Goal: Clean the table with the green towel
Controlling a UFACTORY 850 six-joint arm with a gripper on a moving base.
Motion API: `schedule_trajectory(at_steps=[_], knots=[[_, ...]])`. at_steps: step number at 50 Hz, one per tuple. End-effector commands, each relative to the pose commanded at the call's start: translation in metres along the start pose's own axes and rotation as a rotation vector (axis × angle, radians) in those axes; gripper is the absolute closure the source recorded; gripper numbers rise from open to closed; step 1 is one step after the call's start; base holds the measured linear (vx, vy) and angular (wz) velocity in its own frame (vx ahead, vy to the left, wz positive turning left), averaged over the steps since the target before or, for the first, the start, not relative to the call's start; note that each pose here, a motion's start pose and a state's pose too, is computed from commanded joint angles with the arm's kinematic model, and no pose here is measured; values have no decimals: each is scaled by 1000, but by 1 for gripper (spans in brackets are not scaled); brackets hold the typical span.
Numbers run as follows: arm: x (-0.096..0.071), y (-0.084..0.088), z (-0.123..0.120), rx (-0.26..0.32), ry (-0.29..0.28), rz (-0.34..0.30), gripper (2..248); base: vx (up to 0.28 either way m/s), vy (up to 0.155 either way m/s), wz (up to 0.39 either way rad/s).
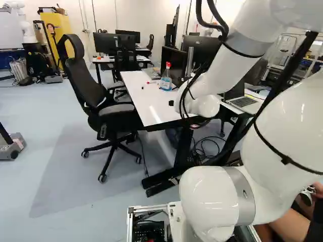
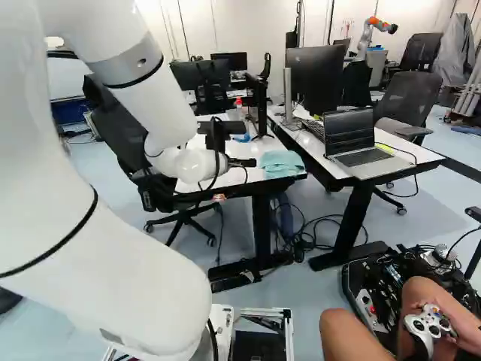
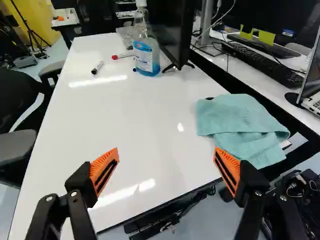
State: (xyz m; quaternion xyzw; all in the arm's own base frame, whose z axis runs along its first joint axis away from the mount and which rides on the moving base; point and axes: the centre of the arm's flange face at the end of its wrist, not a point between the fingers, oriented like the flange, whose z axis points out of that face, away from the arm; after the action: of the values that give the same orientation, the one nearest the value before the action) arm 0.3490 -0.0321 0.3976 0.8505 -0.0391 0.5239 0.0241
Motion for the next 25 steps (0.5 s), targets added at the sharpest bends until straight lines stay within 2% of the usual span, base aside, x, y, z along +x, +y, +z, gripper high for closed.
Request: schedule_trajectory(at_steps=[25], knots=[[-40,-17,-36,52,84,-24,3,0,0,0]])
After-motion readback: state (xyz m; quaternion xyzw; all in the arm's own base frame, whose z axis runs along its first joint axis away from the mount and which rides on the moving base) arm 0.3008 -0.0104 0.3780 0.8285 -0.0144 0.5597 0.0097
